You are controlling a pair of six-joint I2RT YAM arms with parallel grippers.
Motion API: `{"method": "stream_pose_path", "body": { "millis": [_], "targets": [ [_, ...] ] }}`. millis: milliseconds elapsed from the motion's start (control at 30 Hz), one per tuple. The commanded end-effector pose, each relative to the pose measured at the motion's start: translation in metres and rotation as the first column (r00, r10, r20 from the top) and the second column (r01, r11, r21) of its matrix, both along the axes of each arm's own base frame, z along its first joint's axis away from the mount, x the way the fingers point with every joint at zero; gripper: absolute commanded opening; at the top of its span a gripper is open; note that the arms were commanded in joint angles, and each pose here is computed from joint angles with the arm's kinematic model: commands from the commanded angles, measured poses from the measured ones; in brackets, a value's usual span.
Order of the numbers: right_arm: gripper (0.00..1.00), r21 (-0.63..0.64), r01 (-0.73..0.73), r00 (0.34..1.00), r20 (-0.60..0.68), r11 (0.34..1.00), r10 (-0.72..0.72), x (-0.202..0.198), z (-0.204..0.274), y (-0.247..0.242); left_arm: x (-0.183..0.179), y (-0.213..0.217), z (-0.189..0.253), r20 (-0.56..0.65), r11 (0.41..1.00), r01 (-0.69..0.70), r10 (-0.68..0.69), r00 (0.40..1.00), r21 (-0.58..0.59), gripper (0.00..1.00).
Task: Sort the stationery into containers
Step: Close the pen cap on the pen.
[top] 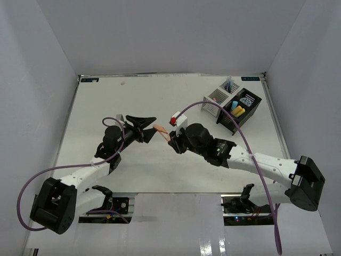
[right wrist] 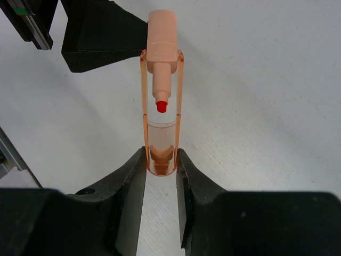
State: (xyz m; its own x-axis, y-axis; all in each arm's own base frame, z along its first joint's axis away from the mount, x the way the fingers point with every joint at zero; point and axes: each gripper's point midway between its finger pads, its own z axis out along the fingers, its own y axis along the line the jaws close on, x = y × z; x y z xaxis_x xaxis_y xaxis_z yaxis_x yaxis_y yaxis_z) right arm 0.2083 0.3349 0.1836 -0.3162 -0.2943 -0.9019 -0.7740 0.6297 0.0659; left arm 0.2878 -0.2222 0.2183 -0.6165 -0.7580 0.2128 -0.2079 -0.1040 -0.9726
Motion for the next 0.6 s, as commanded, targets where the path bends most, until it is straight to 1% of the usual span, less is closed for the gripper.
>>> {"method": "stream_pose_path", "body": {
  "millis": [0,333,433,567],
  "targets": [
    [0.15,0.036,0.015,1.0,0.027,0.999,-0.016,0.001,0.013,-0.001,0.004,0.001,0.028,0.076,1.0,-0.01,0.01,0.997,-0.006,0.69],
    [0.14,0.034,0.024,0.999,0.036,0.999,-0.025,0.003,0.015,-0.002,0.004,-0.004,0.025,0.118,0.992,0.028,-0.043,0.992,0.124,0.61],
    [0.14,0.036,0.023,0.999,0.039,0.999,-0.025,0.003,0.016,-0.001,0.003,-0.007,0.019,0.12,0.984,0.048,-0.069,0.99,0.169,0.6],
    [0.14,0.034,0.027,0.999,0.037,0.999,-0.028,0.004,0.016,-0.001,0.003,-0.008,0.017,0.131,0.979,0.06,-0.087,0.988,0.196,0.59]
  ]
}}
